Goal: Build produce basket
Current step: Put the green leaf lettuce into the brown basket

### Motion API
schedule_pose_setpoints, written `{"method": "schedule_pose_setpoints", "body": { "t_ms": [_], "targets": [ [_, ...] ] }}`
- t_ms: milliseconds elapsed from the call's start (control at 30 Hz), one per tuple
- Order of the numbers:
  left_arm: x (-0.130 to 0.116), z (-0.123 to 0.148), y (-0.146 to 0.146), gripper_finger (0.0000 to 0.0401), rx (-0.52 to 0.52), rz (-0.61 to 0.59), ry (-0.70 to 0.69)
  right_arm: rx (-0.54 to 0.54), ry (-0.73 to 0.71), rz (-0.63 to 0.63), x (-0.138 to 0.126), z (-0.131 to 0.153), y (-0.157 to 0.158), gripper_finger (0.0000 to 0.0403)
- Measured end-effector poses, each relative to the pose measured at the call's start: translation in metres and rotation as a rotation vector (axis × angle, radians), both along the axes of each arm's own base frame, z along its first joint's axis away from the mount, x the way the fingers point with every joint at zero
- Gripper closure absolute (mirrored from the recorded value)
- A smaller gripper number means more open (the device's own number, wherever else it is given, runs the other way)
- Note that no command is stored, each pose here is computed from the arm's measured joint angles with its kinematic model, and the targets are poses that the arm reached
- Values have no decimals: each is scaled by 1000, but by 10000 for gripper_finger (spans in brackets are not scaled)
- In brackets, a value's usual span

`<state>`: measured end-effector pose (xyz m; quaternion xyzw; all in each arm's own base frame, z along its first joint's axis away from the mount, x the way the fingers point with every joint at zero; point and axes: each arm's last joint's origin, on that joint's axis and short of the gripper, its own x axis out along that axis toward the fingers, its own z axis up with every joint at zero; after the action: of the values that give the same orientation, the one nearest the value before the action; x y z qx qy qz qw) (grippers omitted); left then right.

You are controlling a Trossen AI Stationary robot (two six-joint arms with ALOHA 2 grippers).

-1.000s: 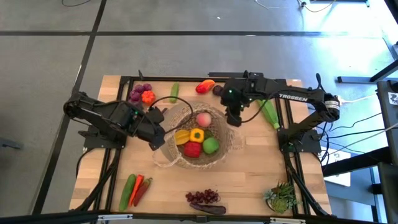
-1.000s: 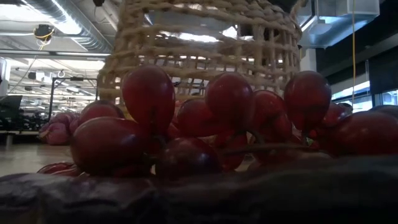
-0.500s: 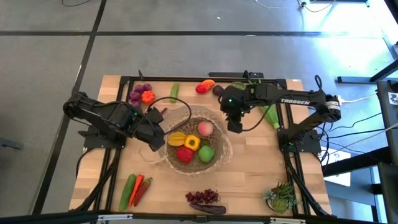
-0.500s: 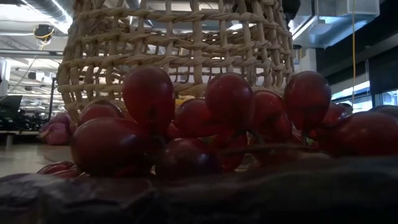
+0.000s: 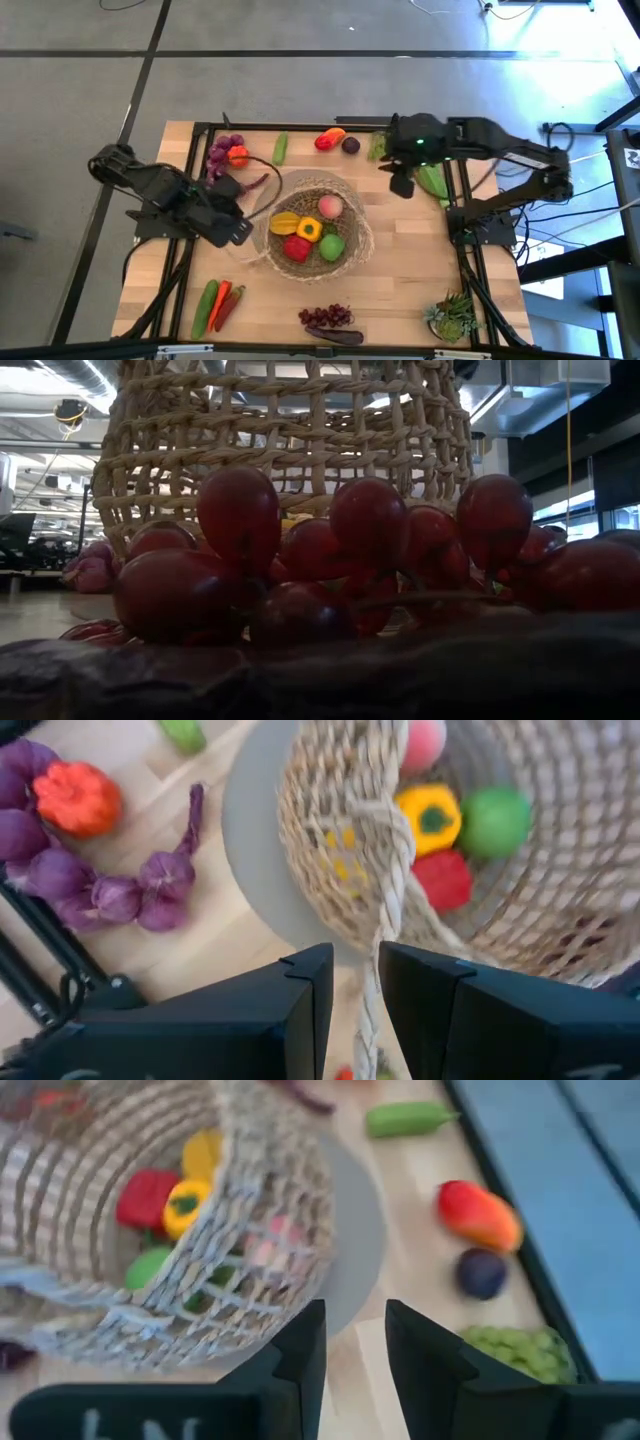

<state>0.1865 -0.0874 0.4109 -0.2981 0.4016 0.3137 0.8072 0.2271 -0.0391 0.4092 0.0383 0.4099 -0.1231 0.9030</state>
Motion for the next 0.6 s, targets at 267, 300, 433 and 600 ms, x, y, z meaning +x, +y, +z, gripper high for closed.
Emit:
{"method": "schedule_pose_setpoints", "body": {
  "t_ms": [267,300,433,600],
  "targets": [
    [-10,12,27,326,71,119,-98,-34,-1,-287,-27,7,-7,302],
    [-9,12,30,326,76,130,-95,-48,7,-334,-28,7,-9,302],
    [-6,13,44,326,87,195,-90,-56,36,-460,-35,4,-18,302],
    [-3,13,57,326,106,241,-75,-46,130,-473,-44,-1,-27,302]
  ]
}}
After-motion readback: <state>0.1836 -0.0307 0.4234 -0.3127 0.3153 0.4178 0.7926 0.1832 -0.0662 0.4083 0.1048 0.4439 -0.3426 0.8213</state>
